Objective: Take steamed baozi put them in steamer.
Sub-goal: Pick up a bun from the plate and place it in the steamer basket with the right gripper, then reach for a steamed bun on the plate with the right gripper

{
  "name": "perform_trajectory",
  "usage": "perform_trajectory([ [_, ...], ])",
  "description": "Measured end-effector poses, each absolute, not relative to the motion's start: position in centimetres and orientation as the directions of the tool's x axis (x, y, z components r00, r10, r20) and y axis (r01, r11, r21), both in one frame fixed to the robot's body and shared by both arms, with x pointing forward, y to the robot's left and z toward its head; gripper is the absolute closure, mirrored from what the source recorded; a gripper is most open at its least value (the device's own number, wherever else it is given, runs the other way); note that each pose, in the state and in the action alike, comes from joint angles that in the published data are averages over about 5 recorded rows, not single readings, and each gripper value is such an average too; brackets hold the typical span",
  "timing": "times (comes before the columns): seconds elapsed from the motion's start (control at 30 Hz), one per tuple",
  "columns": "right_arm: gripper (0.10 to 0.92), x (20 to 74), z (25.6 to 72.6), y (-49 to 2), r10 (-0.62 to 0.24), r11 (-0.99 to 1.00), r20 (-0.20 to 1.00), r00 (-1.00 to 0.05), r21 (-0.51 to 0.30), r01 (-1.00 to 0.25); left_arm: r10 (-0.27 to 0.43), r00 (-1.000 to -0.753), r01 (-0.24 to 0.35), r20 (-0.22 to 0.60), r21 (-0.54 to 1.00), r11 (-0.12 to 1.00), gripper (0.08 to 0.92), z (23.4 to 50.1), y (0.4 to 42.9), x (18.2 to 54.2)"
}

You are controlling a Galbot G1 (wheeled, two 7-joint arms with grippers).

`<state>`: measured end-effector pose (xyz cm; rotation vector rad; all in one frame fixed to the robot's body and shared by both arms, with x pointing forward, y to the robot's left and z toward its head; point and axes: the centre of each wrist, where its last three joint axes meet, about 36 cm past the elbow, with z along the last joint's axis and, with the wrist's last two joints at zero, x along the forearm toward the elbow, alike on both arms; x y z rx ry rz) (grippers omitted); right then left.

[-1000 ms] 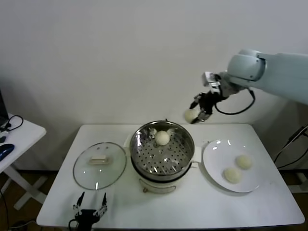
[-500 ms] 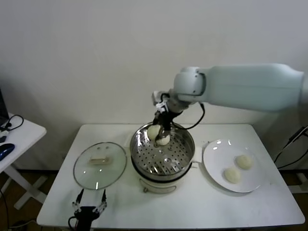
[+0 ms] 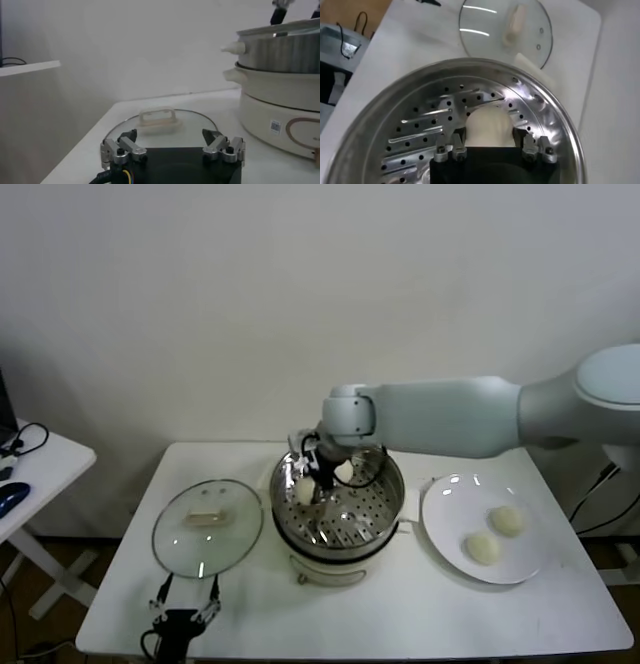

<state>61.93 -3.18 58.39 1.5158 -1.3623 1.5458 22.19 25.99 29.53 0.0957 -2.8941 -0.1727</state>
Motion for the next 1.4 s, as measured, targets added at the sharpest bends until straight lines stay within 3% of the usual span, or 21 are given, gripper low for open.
perform_trajectory([
  [0.2,0.381,62.1,57.0,-2.1,-0.249,-0.327,0.946,-0.21,-0.286,-0.901,-0.079,-0.969,-0.051,0.234,0.125,0.991,0.177,29.5,26.0,22.2],
  [0.4,0.246,62.0,57.1,-2.3,-0.26,-0.335,0.945,-0.199,-0.281,-0.899,-0.081,-0.969,-0.052,0.235,0.126,0.991,0.177,29.5,26.1,22.2],
  [0.67,0.2,62.6,62.1,-6.0,-0.261,-0.312,0.952,-0.158,-0.238,-0.92,-0.078,-0.968,-0.049,0.237,0.127,0.991,0.177,29.4,26.1,22.1],
  [1.03,0.2,63.0,70.4,-19.9,-0.206,-0.203,0.961,-0.183,-0.225,-0.953,-0.074,-0.968,-0.042,0.24,0.137,0.99,0.177,29.3,26.4,22.1],
  [1.4,0.2,59.7,66.8,-36.7,-0.105,-0.061,0.981,-0.165,-0.172,-0.983,-0.071,-0.966,-0.038,0.249,0.135,0.99,0.177,29.1,25.9,21.9],
])
